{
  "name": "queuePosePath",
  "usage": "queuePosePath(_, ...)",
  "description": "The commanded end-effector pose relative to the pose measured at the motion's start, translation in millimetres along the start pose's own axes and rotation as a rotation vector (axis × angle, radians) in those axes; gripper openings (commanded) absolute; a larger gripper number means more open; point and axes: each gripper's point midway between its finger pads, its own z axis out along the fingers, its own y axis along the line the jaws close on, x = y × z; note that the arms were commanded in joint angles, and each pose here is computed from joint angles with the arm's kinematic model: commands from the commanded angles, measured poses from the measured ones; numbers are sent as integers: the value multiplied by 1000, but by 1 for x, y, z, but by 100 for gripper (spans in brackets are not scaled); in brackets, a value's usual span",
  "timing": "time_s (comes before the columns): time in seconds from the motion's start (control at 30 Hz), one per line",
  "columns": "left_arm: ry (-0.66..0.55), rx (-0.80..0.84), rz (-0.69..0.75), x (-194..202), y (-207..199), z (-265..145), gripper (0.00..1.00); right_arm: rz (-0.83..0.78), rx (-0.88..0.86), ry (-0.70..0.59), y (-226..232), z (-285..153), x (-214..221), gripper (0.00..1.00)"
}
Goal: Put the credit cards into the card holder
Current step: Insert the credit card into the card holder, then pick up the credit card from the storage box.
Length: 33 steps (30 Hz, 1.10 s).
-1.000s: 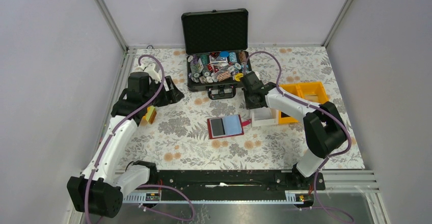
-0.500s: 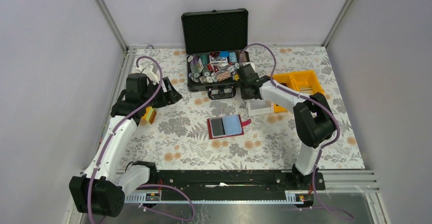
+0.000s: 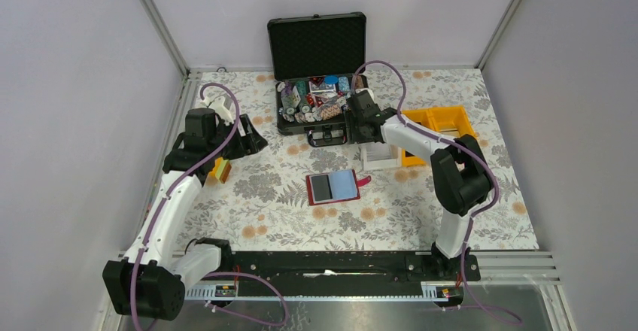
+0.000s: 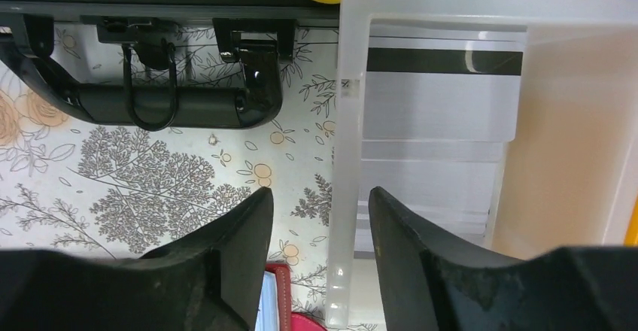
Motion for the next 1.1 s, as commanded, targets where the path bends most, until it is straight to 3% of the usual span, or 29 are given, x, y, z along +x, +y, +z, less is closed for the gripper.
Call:
queuePosePath(0.0,-71,-31,49,-18,3,-6,72,96,-21,-106,3,-31,-33,60)
queuePosePath(0.23,-79,-91,63,-18,14,-8,72,424,50,-186,-21,-65,-29,65)
queuePosePath(0.6,-98,-113,127,-10,9,-13,73,978,150,-327,-54,-57,-8,65)
queuePosePath(1.07,-103,-95,144,-6,2,-14,73,1193,328,-353,-74,-19,-5,64)
